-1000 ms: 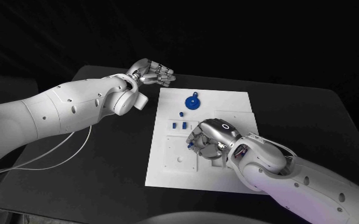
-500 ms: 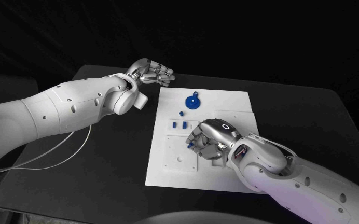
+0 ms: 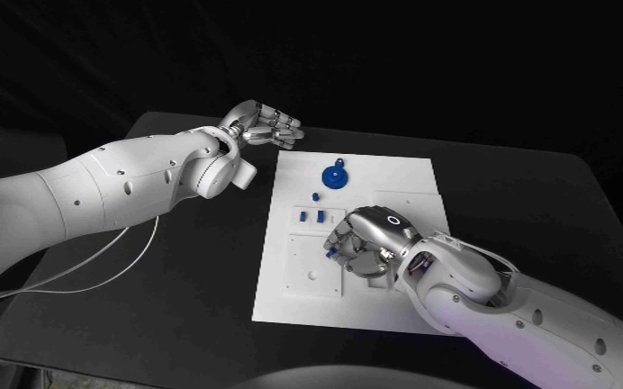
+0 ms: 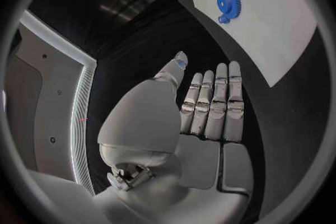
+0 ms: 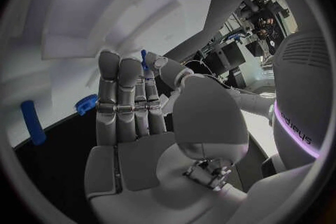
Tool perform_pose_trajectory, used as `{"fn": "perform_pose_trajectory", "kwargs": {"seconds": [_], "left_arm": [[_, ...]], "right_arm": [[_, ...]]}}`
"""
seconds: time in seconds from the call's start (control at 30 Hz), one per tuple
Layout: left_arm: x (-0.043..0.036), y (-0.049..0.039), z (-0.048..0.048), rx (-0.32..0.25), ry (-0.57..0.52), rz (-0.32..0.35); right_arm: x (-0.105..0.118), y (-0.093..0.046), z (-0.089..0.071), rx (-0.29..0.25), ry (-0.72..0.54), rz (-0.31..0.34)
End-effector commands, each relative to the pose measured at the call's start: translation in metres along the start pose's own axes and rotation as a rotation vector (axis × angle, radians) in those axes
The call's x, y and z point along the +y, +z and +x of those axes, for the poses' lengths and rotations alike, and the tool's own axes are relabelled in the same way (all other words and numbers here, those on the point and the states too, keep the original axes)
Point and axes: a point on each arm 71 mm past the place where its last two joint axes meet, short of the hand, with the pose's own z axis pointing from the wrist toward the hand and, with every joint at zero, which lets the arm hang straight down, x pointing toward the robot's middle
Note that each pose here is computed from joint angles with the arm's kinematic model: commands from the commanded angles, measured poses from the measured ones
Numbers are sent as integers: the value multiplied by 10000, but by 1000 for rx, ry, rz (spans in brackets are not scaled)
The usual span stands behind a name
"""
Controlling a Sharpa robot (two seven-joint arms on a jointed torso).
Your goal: Assemble the parts on the task board
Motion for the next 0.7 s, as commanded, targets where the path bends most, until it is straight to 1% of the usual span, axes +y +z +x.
{"fn": "perform_pose_trajectory", "kwargs": {"seconds": [0.03,0.37,0.7], "left_arm": [[-5,0,10,11,-7,4],[-1,0,6,12,-6,3],[7,-3,-11,8,-4,1]], "right_arm": [[2,-9,1,-3,-26,7],[9,-13,9,12,-36,13],[16,-20,2,11,-41,13]]}}
